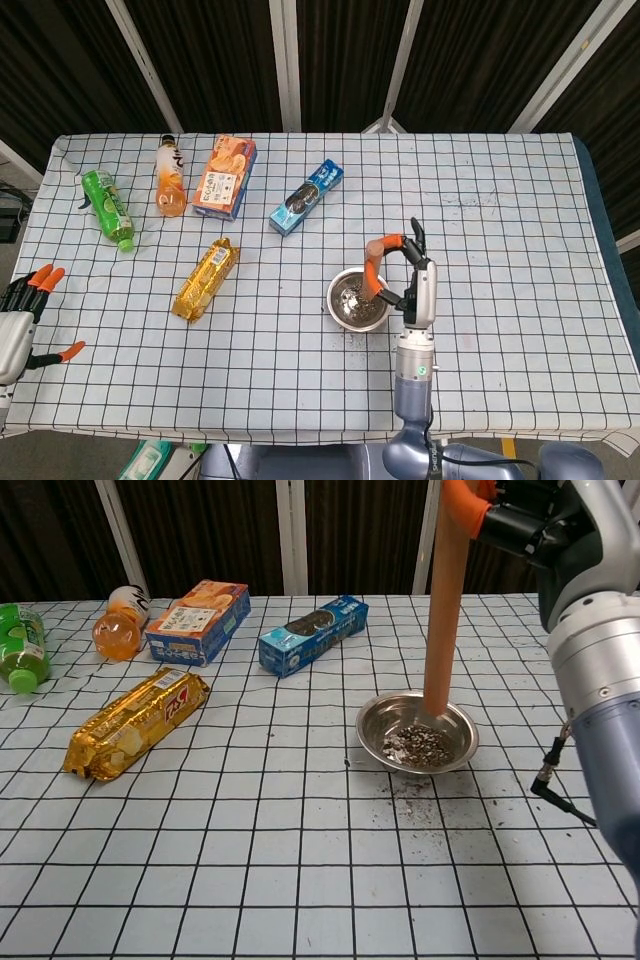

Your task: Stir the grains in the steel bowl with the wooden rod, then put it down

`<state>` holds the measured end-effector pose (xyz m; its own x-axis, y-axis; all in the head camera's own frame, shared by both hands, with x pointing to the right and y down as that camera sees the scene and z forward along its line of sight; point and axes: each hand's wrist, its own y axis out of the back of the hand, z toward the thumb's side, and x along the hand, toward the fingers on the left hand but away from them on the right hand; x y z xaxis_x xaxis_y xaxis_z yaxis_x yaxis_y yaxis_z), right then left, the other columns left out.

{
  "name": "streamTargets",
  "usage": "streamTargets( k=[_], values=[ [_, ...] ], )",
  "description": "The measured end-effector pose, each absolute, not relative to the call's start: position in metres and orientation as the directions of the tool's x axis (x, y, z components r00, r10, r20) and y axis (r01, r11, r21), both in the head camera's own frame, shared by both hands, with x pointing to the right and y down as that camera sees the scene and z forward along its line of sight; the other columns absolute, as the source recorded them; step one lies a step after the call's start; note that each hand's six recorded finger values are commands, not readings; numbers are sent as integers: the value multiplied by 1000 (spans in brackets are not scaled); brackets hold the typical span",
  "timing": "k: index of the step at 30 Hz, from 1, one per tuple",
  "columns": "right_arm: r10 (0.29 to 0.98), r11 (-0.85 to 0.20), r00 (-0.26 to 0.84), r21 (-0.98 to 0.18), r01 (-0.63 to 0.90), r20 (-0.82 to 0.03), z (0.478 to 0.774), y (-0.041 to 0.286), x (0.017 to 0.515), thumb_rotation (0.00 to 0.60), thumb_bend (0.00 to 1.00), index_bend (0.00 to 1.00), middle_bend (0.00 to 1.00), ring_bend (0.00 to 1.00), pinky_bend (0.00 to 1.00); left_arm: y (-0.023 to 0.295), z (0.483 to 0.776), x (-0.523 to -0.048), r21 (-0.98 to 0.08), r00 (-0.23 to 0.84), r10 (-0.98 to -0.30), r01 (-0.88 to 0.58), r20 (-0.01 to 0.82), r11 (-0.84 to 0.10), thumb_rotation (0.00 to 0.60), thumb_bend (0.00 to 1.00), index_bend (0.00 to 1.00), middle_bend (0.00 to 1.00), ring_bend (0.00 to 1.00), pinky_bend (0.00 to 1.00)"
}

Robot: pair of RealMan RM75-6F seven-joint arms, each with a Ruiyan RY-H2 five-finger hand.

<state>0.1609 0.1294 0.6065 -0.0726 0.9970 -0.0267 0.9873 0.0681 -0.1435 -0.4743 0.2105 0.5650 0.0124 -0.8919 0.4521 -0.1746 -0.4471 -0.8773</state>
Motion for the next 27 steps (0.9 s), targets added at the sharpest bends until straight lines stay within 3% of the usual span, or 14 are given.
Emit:
streamTargets(
  k=[13,27],
  values=[
    [993,97,-102,-101,990,-52,621,132,145,600,587,769,632,532,0,209,566,-475,-876,9,-891,-177,455,-449,600,18,0,0,0,0],
    [984,125,-139,-127,984,-111,657,141,146,600,587,770,632,532,0,209,566,-476,-877,0,-891,-176,454,-447,600,18,0,0,0,0]
  ],
)
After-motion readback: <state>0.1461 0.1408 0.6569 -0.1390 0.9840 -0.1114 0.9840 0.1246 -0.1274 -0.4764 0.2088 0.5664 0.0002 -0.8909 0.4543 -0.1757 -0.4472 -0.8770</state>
